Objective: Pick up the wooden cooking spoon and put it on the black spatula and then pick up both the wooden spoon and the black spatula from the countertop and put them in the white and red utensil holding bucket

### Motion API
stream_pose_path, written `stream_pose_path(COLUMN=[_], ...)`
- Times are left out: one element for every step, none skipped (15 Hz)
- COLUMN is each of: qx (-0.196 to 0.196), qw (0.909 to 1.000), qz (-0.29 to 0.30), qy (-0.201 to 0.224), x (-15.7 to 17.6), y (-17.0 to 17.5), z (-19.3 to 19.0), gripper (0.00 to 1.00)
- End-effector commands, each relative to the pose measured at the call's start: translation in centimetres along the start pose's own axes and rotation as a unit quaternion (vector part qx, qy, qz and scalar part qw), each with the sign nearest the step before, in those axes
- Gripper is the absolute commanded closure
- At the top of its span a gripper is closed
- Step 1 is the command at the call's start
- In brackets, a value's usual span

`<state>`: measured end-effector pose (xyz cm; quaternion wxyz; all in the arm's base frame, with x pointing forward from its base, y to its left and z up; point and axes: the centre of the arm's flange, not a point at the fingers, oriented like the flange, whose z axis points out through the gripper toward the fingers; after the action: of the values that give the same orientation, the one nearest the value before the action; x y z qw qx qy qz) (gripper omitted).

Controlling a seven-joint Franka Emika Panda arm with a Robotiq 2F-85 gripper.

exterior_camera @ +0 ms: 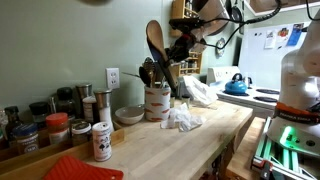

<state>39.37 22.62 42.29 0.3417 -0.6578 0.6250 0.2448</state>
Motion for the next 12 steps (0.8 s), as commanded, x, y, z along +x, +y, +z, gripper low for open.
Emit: stream_pose_path(qx=[0.013, 0.017, 0.023, 0.027, 0.034, 0.039, 0.043, 0.047, 0.051, 0.057, 0.061, 0.065], qw=[0.9989, 0.9984, 0.9977, 0.997, 0.9962, 0.9954, 0.9945, 0.9934, 0.9921, 0.9907, 0.9894, 0.9882], qz=[-0.003, -0.001, -0.002, -0.002, -0.005, -0.006, -0.008, -0.008, -0.01, -0.012, -0.013, -0.016], qy=[-0.046, -0.054, -0.063, -0.072, -0.08, -0.088, -0.095, -0.104, -0.114, -0.123, -0.131, -0.138], x=[0.4, 0.5, 0.6, 0.6, 0.7, 0.7, 0.8, 1.0, 1.1, 1.2, 1.4, 1.6], y=[0.8, 0.7, 0.5, 0.4, 0.3, 0.2, 0.1, 0.1, 0.1, 0.0, 0.0, 0.1], z=[-1.0, -0.9, -1.0, -1.0, -1.0, -1.0, -0.9, -0.8, -0.8, -0.8, -0.8, -0.8], gripper=[0.97, 0.97, 0.97, 0.97, 0.97, 0.97, 0.97, 0.97, 0.97, 0.97, 0.97, 0.97])
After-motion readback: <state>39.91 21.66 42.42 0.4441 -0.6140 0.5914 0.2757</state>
